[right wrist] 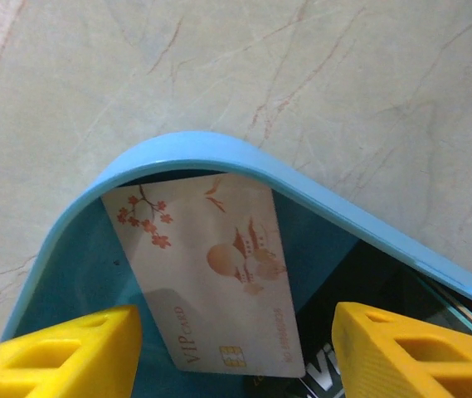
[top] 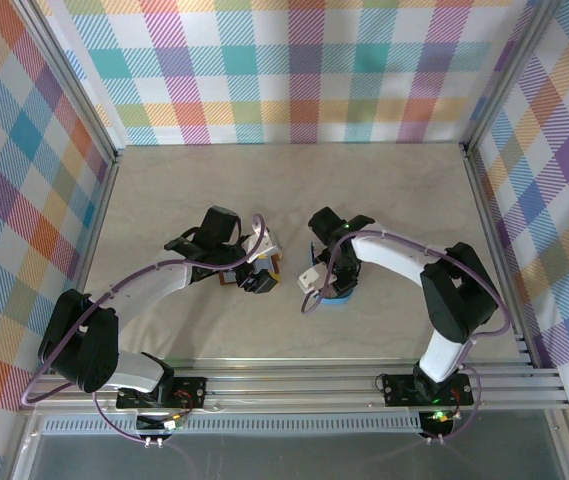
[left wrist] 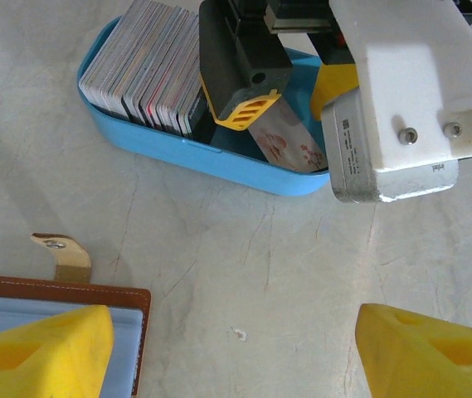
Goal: Put the credit cards into the card holder
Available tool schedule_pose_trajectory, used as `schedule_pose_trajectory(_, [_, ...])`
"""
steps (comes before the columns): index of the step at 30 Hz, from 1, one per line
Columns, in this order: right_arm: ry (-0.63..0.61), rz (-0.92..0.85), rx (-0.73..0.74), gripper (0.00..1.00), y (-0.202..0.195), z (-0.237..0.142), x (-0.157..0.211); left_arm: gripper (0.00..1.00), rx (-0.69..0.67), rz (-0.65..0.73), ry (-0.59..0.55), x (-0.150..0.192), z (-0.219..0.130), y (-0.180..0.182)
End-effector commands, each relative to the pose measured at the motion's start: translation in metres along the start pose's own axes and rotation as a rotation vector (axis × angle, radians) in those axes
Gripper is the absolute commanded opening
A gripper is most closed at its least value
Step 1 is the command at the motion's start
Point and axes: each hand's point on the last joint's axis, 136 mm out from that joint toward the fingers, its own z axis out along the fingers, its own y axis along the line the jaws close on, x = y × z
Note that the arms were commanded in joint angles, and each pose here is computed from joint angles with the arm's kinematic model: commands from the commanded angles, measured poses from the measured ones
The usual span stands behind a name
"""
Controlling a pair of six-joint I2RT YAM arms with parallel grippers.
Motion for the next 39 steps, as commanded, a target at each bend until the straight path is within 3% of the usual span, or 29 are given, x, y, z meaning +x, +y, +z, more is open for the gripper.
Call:
schedule_pose_trajectory(1, [-0.005, -0.006, -0.05, 0.63, 0.005, 0.0, -0.005, 0.77, 0.022, 0.022, 0.019, 0.005, 0.002, -0.008])
schedule_pose_trajectory(39, [0.014, -0.016, -0.136, 0.6, 0.011, 0.016, -0.005, 0.77, 0.014, 0.008, 0.009, 0.002, 0.001, -0.007])
